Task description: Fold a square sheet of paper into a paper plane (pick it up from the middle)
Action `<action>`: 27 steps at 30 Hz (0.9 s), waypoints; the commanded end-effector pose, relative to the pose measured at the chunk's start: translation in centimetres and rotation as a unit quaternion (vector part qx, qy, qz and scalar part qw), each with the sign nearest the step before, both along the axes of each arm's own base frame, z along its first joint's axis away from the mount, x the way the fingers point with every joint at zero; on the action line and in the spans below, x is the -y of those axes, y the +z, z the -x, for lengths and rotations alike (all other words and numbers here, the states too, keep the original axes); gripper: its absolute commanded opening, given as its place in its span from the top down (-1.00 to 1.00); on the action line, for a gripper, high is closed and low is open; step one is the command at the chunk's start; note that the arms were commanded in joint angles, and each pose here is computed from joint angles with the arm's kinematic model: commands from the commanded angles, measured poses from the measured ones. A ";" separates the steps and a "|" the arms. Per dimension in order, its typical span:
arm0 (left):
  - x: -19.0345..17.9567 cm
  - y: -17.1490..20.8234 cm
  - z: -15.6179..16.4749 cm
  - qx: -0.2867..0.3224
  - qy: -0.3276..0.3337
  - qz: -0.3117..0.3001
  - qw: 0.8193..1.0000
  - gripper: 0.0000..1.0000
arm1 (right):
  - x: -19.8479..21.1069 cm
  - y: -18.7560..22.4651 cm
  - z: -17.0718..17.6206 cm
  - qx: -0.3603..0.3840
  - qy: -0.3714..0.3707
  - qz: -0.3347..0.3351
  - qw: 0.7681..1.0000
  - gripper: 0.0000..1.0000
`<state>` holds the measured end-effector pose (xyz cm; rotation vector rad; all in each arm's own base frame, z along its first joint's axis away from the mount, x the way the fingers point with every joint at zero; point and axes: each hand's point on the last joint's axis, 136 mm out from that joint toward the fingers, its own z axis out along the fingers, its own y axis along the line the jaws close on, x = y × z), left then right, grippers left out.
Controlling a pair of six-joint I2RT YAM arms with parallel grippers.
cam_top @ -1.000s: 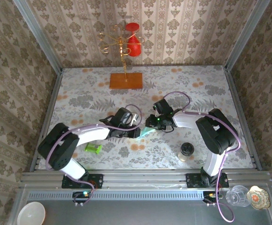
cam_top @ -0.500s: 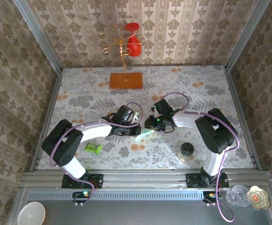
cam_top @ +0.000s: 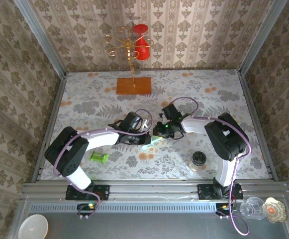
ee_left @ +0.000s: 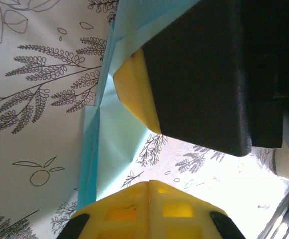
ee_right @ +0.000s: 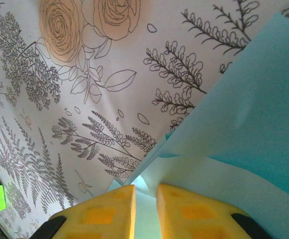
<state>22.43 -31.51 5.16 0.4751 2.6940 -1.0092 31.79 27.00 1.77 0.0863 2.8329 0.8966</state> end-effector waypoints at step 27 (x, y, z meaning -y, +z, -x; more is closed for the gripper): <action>-2.5 -4.1 -0.7 -0.035 0.055 -0.068 0.996 0.96 | 2.5 2.2 -1.8 0.039 -0.002 0.038 0.999 0.41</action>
